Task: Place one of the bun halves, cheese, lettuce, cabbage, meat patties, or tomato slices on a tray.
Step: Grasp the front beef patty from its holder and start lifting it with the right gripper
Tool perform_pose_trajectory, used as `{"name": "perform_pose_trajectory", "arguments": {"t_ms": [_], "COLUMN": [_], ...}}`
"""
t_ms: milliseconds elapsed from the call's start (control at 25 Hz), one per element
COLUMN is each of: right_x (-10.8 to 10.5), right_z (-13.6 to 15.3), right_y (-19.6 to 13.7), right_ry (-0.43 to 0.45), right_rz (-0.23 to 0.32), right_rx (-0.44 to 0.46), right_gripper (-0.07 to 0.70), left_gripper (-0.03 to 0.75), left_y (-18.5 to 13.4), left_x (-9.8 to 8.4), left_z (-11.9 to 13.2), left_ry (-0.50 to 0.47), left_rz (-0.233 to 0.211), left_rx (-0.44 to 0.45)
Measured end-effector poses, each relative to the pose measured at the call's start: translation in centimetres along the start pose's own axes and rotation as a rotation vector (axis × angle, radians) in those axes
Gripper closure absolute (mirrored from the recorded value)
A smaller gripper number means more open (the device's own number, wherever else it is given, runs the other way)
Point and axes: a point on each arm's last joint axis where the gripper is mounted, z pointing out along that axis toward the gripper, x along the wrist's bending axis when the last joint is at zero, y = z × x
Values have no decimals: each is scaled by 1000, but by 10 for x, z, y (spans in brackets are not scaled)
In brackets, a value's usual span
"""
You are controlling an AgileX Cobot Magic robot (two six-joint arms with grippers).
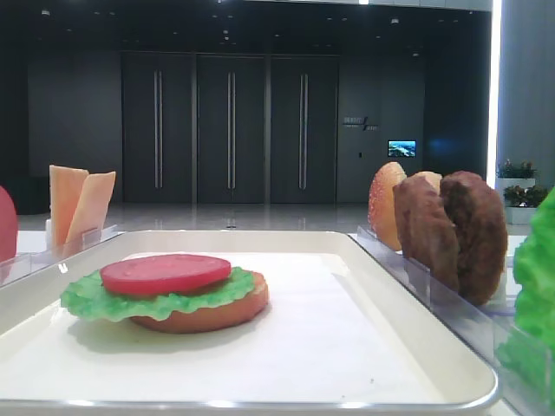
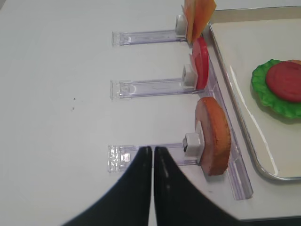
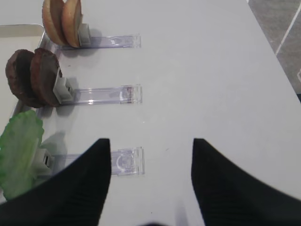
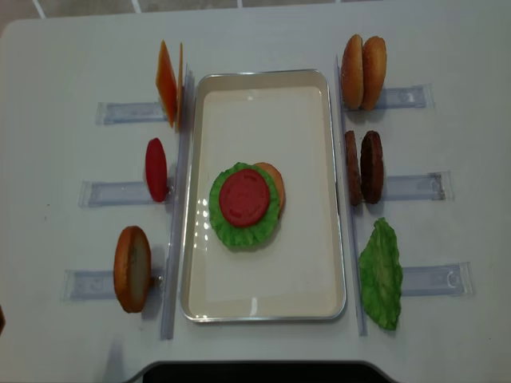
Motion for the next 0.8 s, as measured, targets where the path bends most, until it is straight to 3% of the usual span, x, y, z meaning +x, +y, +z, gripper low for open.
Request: {"name": "perform_pose_trajectory", "arguments": {"t_ms": [80,280,800], "right_x": [0,0,0], "right_z": [0,0,0], "right_y": [0,0,0], "right_ry": [0,0,0], "right_rz": [0,0,0], "right_rx": [0,0,0], "right_gripper": [261,261,261], "left_gripper": [694,729,722], "left_y": [0,0,0], "left_x": [0,0,0], "left_z": [0,0,0], "left_ry": [0,0,0], "left_rz": [0,0,0], "left_rx": [0,0,0]}}
